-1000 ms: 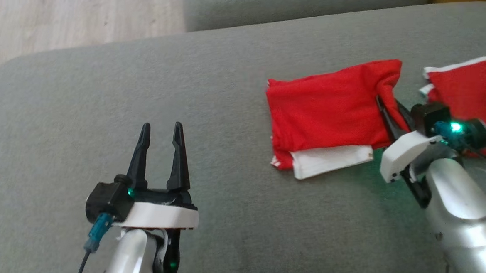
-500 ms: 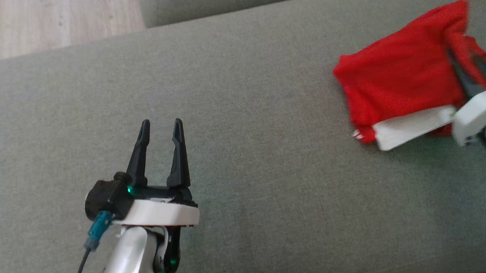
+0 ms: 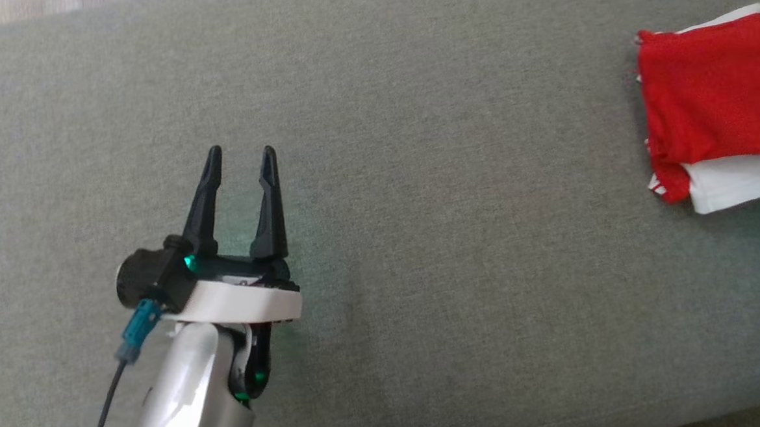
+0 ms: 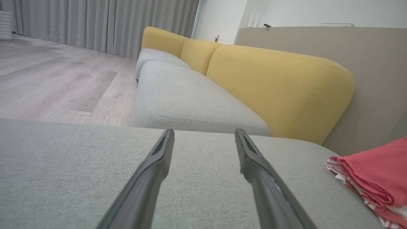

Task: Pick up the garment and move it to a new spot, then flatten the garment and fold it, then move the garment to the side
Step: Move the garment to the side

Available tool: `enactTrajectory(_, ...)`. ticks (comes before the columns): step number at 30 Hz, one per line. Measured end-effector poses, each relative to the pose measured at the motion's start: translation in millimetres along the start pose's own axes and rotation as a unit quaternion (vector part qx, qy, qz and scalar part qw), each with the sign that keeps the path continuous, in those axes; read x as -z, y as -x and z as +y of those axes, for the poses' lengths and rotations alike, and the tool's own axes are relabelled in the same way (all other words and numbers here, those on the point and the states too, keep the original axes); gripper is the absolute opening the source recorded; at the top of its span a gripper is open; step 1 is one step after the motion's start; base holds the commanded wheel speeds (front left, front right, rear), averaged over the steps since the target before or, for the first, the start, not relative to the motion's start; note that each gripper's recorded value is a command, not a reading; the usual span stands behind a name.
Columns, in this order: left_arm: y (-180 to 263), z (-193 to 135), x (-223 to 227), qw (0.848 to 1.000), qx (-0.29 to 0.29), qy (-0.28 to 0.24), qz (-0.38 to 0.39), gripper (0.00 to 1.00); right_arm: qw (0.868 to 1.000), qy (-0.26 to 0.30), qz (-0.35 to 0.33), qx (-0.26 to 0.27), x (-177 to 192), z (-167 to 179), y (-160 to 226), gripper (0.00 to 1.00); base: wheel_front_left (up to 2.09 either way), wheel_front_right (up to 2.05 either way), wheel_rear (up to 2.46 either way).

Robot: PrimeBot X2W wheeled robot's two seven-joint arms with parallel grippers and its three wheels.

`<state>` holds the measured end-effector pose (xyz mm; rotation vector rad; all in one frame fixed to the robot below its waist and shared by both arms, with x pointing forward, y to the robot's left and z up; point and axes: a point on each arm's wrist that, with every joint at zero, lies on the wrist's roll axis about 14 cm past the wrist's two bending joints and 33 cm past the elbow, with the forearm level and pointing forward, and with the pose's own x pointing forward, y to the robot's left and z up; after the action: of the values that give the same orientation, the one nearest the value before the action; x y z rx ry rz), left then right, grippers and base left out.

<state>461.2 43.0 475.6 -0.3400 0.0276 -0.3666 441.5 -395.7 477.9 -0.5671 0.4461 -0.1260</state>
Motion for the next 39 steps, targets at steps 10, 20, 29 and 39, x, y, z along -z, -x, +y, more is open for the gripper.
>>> enactTrajectory(10, -0.4, 15.1, 8.7, 1.000, -0.017, 0.003, 0.009, 1.00, 0.999, -0.008, 0.028, 0.021, 22.1, -4.8, -7.8, 0.46, 0.00, 0.00, 0.00)
enactTrajectory(20, 1.0, 11.8, -4.3, 1.000, -0.013, -0.001, -0.005, 1.00, 0.997, -0.042, -0.014, 0.067, -4.6, -24.3, 0.2, 1.00, 0.00, 0.00, 0.00)
enactTrajectory(29, 16.0, 0.4, -40.1, 0.999, -0.012, -0.016, -0.045, 1.00, 0.965, -0.152, -0.205, 0.057, -118.2, 4.5, 37.2, 1.00, 0.00, 0.00, 0.00)
enactTrajectory(39, 59.7, -1.7, -59.6, 0.997, -0.035, -0.013, -0.068, 1.00, 0.892, -0.316, -0.323, 0.001, -163.4, 62.1, 111.6, 1.00, 0.00, 0.00, 0.00)
